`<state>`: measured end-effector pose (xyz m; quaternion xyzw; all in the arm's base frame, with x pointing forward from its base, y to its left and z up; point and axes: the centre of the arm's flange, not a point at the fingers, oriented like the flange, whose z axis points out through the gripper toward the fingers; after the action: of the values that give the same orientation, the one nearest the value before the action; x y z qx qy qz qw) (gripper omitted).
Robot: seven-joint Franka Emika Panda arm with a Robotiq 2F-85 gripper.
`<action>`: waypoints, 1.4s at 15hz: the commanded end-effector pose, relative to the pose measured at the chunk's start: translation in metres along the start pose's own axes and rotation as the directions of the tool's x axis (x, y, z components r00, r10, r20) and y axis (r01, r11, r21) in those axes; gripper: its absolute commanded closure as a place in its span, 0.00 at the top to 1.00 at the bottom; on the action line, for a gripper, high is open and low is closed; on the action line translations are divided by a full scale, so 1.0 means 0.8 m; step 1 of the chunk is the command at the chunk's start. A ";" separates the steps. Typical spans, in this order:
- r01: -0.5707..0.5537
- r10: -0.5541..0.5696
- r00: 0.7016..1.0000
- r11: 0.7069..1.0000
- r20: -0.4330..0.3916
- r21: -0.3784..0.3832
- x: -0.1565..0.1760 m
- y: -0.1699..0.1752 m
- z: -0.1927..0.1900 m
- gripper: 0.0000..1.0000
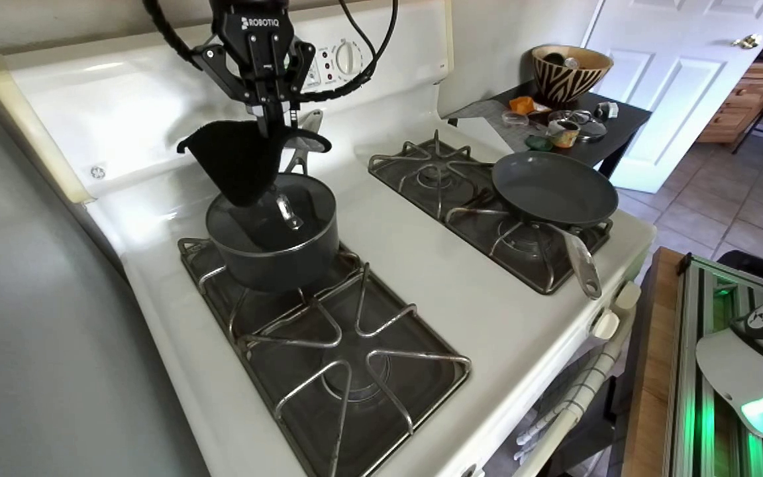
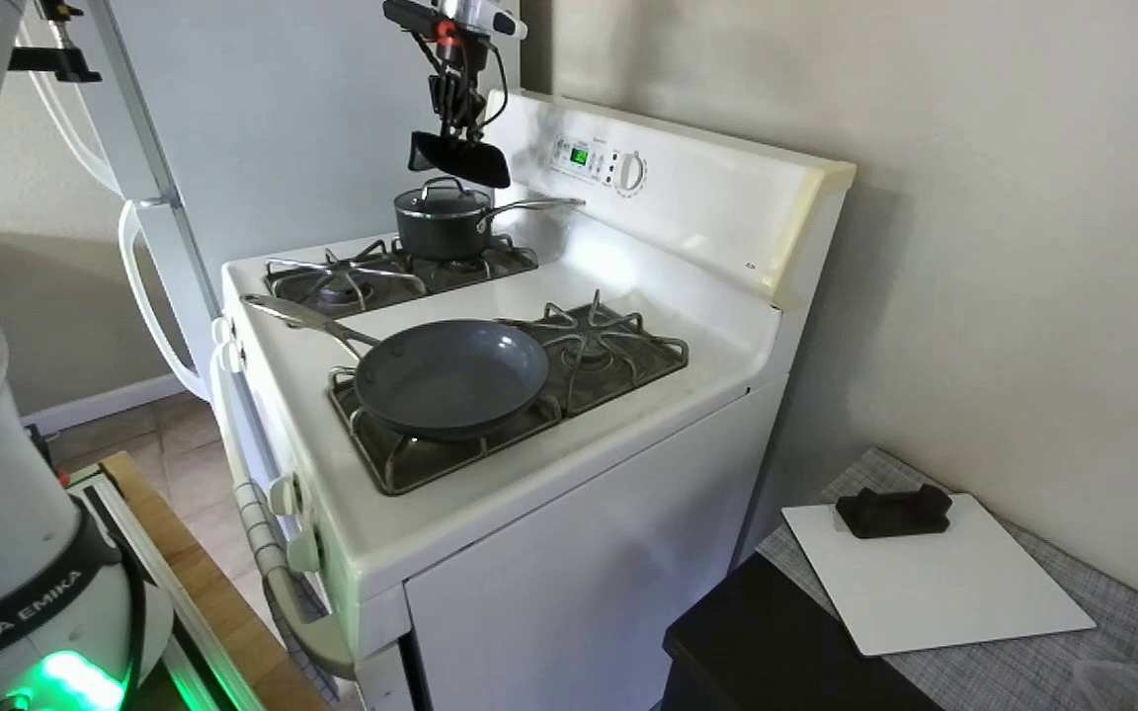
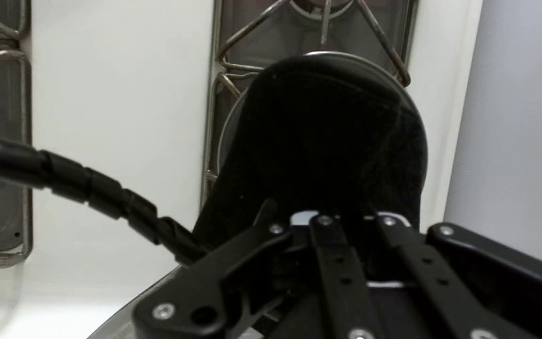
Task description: Put the black item on the lid and put the lid on the pot
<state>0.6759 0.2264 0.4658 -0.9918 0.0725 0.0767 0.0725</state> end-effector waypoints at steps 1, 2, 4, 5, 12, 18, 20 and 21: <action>0.018 -0.019 1.000 0.999 -0.014 -0.048 -0.041 0.052 0.004 0.01; 0.023 -0.024 0.999 0.998 -0.021 -0.064 -0.046 0.065 0.005 0.01; 0.045 -0.049 0.998 0.993 -0.035 -0.105 -0.053 0.091 0.013 0.01; 0.061 -0.066 0.997 0.990 -0.039 -0.125 -0.055 0.104 0.021 0.01; 0.135 -0.156 0.983 0.973 -0.100 -0.188 -0.072 0.162 0.079 0.01; 0.124 -0.147 0.983 0.974 -0.113 -0.190 -0.087 0.192 0.121 0.28; 0.126 -0.152 0.979 0.975 -0.134 -0.183 -0.095 0.195 0.119 0.43; 0.127 -0.154 0.978 0.975 -0.144 -0.182 -0.099 0.196 0.116 0.51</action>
<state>0.5866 0.1036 0.3607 -0.9997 0.0084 0.0197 -0.0124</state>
